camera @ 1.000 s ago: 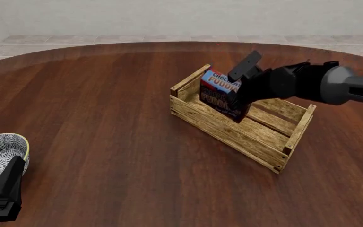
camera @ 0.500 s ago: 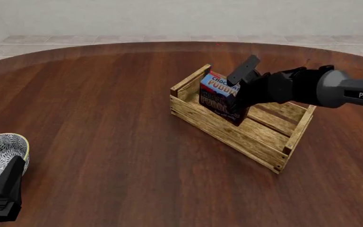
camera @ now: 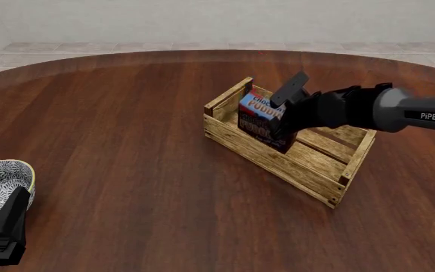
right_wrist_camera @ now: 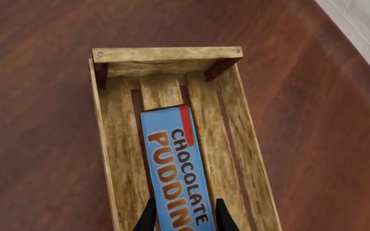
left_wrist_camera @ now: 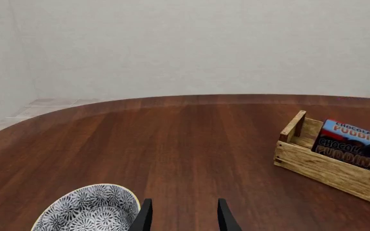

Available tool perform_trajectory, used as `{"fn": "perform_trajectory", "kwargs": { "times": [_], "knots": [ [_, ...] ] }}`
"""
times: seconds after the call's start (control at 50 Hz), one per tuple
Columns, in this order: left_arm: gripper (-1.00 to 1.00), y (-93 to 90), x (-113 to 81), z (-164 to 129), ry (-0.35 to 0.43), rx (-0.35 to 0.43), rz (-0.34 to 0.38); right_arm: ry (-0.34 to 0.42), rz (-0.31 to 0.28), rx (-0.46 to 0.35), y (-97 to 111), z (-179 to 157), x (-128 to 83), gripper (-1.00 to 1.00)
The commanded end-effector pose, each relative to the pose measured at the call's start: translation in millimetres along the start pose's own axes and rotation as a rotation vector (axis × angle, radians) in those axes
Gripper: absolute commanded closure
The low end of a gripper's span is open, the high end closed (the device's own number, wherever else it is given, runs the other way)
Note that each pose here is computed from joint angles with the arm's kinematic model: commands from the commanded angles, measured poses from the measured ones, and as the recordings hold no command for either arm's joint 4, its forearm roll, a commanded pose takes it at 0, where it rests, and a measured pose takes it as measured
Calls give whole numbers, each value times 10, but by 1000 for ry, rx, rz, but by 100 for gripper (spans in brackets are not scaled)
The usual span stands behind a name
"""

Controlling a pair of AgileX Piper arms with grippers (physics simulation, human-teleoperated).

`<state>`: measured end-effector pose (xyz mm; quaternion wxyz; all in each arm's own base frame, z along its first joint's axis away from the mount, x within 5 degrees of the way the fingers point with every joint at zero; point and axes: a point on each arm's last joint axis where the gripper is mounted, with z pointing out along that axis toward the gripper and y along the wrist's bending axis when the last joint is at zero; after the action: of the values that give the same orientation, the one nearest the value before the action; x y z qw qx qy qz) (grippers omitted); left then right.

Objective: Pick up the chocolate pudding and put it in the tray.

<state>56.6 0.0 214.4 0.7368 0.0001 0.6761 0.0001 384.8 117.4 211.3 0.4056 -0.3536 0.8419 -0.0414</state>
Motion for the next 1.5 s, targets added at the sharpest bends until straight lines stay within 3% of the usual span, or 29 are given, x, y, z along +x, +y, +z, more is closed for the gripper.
{"fn": "perform_trajectory", "kwargs": {
  "times": [0.02, 0.82, 0.84, 1.32, 1.5],
  "knots": [
    [-100, 0, 0, 0, 0, 0, 0, 1, 23, -5, 30, 49, 9, 100],
    [-100, 0, 0, 0, 0, 0, 0, 12, 45, -12, 73, 143, 72, 100],
    [-100, 0, 0, 0, 0, 0, 0, 17, 61, -1, 0, 166, 78, -100],
    [-100, 0, 0, 0, 0, 0, 0, -29, 115, 3, -7, -63, -121, -100],
    [-100, 0, 0, 0, 0, 0, 0, -49, 100, 5, -13, -264, -199, -100]
  ]
}}
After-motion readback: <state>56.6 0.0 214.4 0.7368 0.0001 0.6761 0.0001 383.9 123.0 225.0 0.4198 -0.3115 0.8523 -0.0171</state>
